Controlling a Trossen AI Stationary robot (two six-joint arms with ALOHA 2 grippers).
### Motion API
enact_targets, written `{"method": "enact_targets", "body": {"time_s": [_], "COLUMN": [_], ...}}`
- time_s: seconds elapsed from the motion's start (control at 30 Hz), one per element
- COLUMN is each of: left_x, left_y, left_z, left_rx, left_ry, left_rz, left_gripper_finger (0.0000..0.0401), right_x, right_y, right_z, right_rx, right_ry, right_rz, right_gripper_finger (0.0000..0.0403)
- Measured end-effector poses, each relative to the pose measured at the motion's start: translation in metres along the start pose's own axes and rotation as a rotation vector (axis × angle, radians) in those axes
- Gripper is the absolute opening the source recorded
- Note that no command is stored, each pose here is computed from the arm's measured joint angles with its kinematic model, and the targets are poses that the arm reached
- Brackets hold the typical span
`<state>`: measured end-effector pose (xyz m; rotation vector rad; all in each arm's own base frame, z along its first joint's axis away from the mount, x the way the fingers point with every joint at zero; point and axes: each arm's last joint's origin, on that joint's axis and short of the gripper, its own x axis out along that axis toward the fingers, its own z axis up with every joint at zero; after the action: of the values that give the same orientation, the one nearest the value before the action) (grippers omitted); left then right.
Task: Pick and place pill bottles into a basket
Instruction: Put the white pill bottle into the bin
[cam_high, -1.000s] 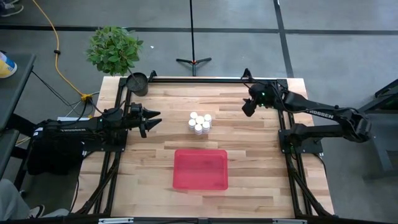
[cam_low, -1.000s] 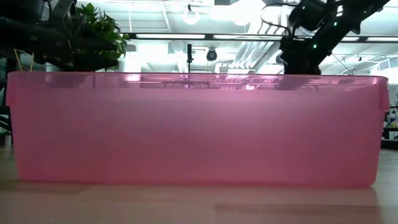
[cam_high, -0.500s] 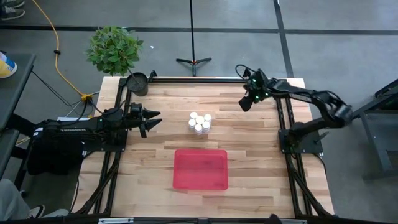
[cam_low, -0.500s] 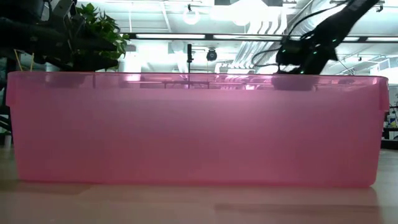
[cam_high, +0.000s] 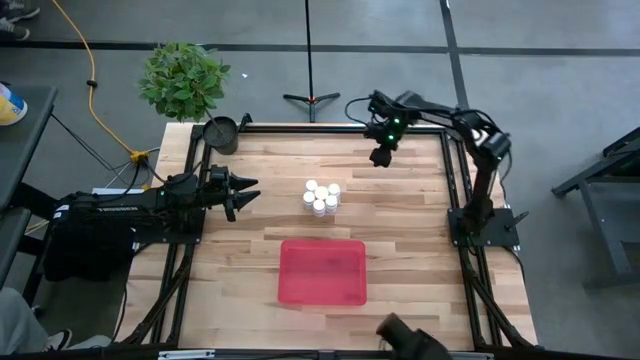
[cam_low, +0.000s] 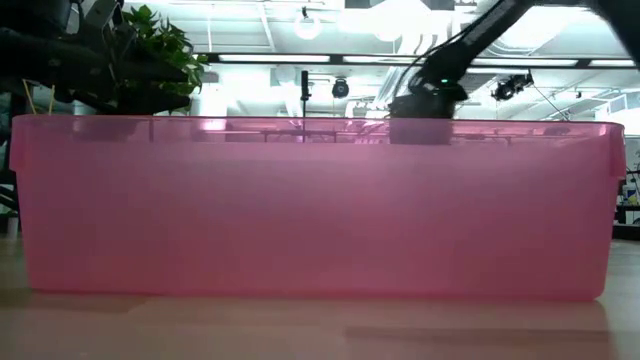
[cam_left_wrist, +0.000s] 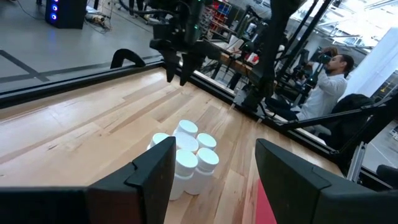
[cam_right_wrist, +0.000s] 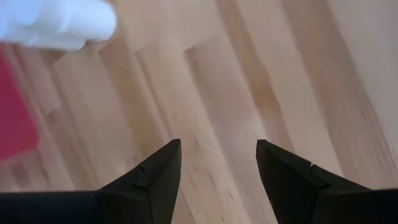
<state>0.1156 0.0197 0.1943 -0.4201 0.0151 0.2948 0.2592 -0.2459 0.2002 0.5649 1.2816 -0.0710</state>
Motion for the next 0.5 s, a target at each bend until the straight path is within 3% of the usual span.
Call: {"method": "enact_targets", "body": {"time_s": [0.2,0.5], "left_x": [0.000,0.000], "left_y": [0.000,0.000], "left_z": [0.000,0.000], "left_rx": [0.000,0.000], "left_ry": [0.000,0.001], "left_rz": [0.000,0.000], "left_gripper_finger": [0.0253,0.0253], "right_x": [0.003,0.012], "right_y": [0.035,0.102], "right_z": [0.036,0.061], "right_rx": [-0.253,-0.640], "right_ry": [0.055,0.122], "right_rz": [0.021,-0.195], "right_gripper_finger": [0.0199,0.0199]}}
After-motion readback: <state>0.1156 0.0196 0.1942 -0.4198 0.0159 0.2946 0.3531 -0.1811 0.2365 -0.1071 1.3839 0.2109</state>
